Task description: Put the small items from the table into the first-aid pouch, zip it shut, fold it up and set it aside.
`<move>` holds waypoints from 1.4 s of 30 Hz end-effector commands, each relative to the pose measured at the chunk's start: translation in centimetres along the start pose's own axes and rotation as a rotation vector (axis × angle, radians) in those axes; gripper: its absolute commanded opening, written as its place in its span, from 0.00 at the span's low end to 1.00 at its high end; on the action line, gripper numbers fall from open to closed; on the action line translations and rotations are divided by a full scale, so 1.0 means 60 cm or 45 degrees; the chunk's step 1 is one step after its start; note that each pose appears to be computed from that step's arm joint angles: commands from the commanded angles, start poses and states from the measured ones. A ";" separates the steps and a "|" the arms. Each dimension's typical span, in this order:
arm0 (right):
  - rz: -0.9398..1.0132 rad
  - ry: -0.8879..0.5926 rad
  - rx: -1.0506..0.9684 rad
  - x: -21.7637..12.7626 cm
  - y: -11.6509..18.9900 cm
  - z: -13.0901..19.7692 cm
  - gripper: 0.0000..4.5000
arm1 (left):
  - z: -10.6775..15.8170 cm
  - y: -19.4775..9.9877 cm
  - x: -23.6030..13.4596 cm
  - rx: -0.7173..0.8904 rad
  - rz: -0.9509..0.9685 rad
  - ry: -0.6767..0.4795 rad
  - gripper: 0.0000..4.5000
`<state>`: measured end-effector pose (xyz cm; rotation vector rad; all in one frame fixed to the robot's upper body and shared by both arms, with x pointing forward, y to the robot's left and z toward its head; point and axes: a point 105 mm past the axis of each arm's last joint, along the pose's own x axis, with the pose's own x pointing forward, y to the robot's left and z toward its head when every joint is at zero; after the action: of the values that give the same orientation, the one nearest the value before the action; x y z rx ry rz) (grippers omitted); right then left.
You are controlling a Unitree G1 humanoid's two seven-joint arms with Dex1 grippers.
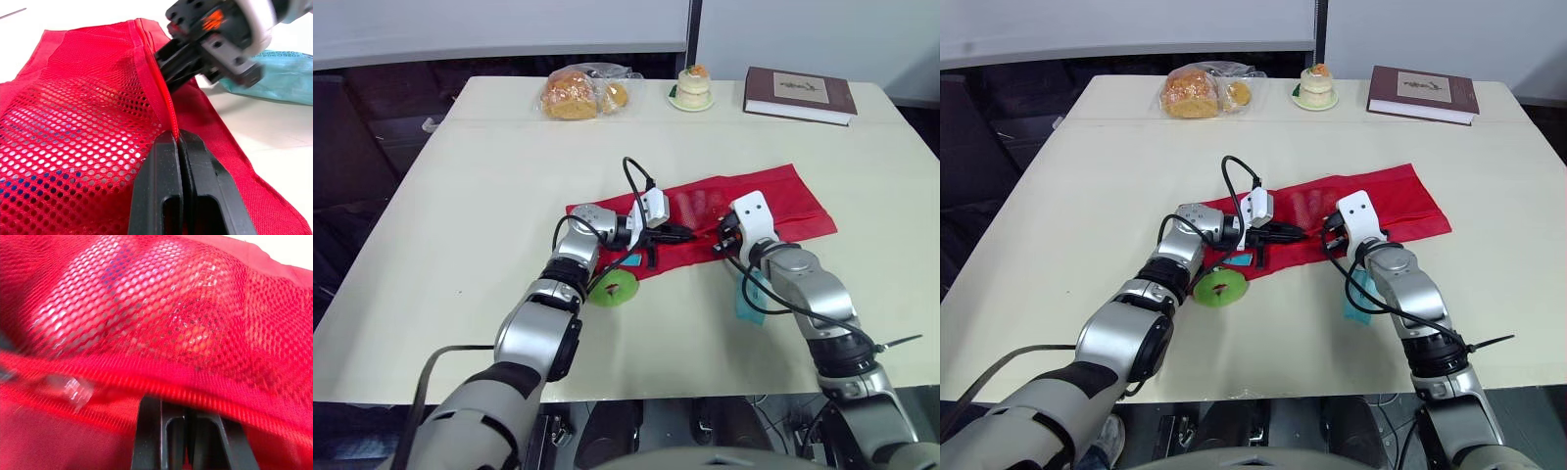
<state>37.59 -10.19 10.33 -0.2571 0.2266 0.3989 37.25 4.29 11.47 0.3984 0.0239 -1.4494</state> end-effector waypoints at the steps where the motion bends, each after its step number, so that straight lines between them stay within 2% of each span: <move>1: -0.032 -0.220 -0.045 0.005 -0.002 0.056 0.01 | 0.018 0.002 0.006 0.058 -0.036 -0.012 0.00; 4: -0.001 -0.234 -0.062 -0.002 0.001 0.050 0.01 | 0.016 0.003 0.003 0.061 -0.034 -0.003 0.00; 8: 0.149 -0.209 -0.097 -0.040 0.016 0.033 0.01 | 0.013 0.008 -0.006 0.069 -0.015 0.018 0.00; 15: 0.361 -0.464 -0.166 -0.172 0.011 0.066 0.01 | 0.004 0.016 -0.036 0.094 0.007 0.068 0.00; 19: 0.400 -0.477 -0.138 -0.240 -0.018 0.056 0.01 | -0.005 0.016 -0.060 0.096 0.001 0.103 0.00; 22: 0.439 -0.468 -0.060 -0.300 -0.044 0.051 0.17 | -0.013 0.016 -0.080 0.094 0.005 0.133 0.00; 30: 0.440 -0.364 -0.079 -0.417 -0.082 0.042 0.94 | -0.030 0.016 -0.119 0.076 0.024 0.200 0.00; 31: 0.429 -0.340 -0.084 -0.431 -0.086 0.041 0.98 | -0.032 0.017 -0.122 0.076 0.033 0.211 0.00; 37: 0.322 -0.233 -0.094 -0.500 -0.110 0.040 0.98 | -0.032 0.027 -0.134 0.082 0.083 0.241 0.00; 42: 0.314 -0.212 -0.088 -0.512 -0.105 0.041 0.98 | -0.033 0.027 -0.143 0.069 0.089 0.246 0.00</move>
<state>13.28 -26.45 21.44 -0.2396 0.1033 0.6557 37.93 12.41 11.59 0.5726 0.1363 -1.3641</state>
